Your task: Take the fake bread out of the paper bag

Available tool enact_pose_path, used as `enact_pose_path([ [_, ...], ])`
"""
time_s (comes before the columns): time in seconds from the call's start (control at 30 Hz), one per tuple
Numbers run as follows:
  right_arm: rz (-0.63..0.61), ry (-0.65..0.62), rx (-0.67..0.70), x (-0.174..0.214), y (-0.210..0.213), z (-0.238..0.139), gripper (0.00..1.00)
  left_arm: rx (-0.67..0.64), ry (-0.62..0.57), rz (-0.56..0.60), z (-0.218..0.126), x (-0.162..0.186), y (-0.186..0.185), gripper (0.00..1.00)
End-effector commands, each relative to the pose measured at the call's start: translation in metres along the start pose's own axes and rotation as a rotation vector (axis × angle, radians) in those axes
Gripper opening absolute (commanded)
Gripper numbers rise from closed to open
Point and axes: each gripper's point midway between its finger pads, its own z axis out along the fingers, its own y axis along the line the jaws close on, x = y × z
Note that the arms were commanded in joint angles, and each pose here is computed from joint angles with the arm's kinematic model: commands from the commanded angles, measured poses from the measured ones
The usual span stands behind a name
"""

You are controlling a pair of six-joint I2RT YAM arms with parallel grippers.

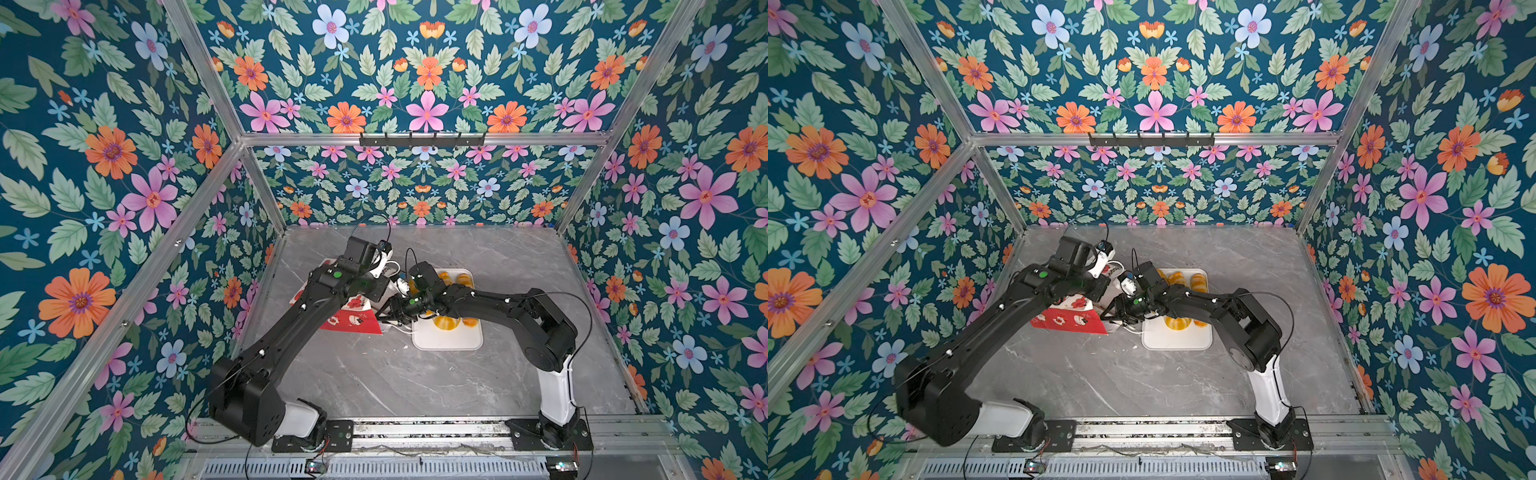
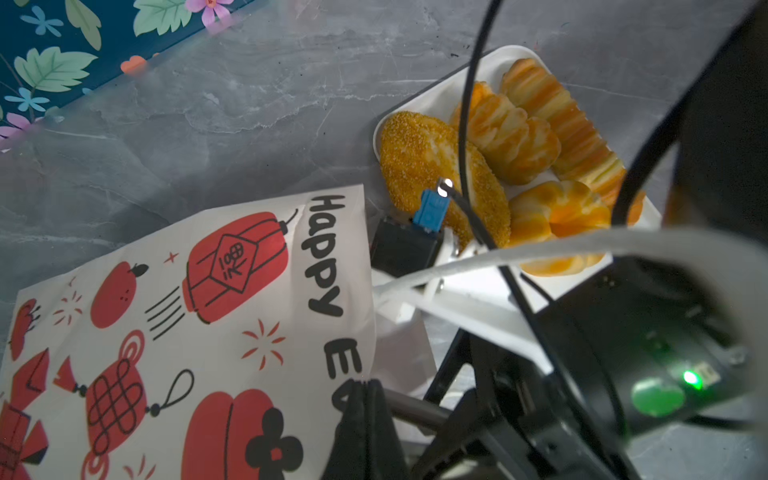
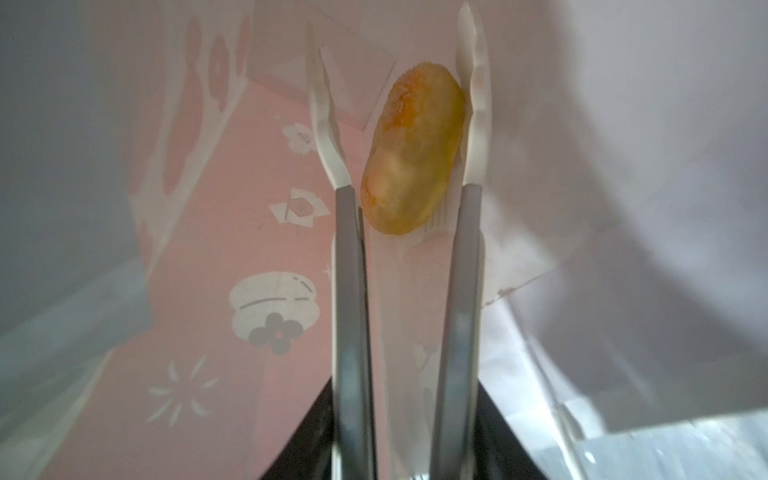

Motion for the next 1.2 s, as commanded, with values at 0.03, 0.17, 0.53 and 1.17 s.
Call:
enact_pose_path([
  [0.03, -0.054, -0.017, 0.092, 0.001, -0.006, -0.009, 0.43, 0.016, -0.130, 0.021, -0.015, -0.003, -0.006, 0.00],
  [0.17, -0.065, 0.003, 0.113, 0.005, -0.007, -0.010, 0.40, 0.045, -0.177, 0.019, -0.028, 0.009, -0.014, 0.00],
  [0.53, -0.101, 0.079, 0.146, 0.032, -0.004, -0.027, 0.39, 0.090, -0.187, 0.013, -0.046, 0.038, -0.025, 0.00],
  [1.17, -0.161, 0.198, 0.111, 0.041, 0.017, -0.006, 0.44, 0.127, -0.165, 0.017, -0.041, 0.049, -0.032, 0.00],
])
